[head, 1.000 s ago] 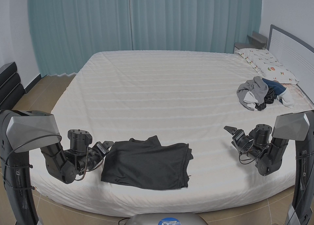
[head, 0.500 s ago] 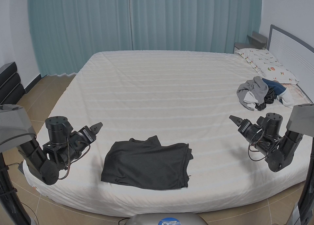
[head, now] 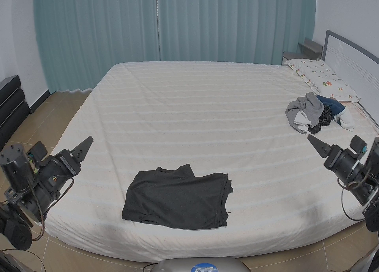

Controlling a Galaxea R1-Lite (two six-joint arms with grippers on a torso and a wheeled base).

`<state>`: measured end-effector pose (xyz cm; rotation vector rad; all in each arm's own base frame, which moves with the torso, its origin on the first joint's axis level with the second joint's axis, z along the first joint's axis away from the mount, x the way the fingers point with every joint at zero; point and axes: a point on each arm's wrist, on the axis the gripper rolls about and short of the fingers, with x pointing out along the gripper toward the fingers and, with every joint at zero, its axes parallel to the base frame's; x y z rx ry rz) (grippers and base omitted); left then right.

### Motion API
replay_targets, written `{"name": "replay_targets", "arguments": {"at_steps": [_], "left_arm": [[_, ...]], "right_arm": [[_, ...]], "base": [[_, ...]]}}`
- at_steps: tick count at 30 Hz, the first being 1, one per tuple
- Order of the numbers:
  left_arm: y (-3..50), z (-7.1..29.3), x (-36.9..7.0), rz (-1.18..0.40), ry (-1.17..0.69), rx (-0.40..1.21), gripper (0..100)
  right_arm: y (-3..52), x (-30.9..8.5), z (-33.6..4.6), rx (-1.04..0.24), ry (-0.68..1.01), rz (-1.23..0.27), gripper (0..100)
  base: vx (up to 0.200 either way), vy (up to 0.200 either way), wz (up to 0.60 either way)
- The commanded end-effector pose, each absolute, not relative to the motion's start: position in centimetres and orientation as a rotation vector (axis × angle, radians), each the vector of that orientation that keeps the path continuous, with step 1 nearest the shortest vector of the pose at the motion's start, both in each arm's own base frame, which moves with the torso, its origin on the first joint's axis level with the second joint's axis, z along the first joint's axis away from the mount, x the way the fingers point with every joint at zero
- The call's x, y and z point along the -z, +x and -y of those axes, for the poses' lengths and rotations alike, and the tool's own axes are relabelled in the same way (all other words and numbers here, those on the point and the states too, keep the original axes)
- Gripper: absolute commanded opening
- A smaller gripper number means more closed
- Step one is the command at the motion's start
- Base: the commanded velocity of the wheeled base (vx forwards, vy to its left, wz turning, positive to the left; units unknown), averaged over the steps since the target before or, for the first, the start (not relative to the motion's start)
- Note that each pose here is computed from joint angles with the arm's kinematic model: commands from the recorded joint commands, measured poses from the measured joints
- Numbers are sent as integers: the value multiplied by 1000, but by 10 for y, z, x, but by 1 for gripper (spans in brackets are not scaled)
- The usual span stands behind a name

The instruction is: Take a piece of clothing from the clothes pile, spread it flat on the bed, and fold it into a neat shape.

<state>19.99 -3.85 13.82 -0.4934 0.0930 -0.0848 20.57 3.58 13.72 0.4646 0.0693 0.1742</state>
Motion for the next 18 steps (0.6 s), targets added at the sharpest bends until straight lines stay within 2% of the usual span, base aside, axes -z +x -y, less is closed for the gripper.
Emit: {"name": "replay_targets", "arguments": {"at_steps": [1, 4, 6, 8, 12, 18], "left_arm": [[119, 22, -163, 128, -388, 132, 100], [92, 17, -166, 176, -315, 126, 100], [89, 16, -166, 177, -312, 128, 100], [54, 9, -162, 209, -237, 123, 100], [21, 2, -150, 194, -103, 99, 100], [-17, -6, -136, 171, -39, 47, 100]], "right_arm": [[108, -159, -17, -166, 392, 101, 100], [64, -157, -10, -156, 364, 113, 100], [60, -156, -9, -156, 358, 113, 100], [20, -143, -3, -143, 306, 83, 100], [-14, -133, 1, -78, 274, 47, 100], [-52, -123, 0, 17, 192, -4, 100]], "base": [[0, 0, 0], [0, 0, 0], [0, 0, 0], [0, 0, 0], [0, 0, 0], [0, 0, 0]]}}
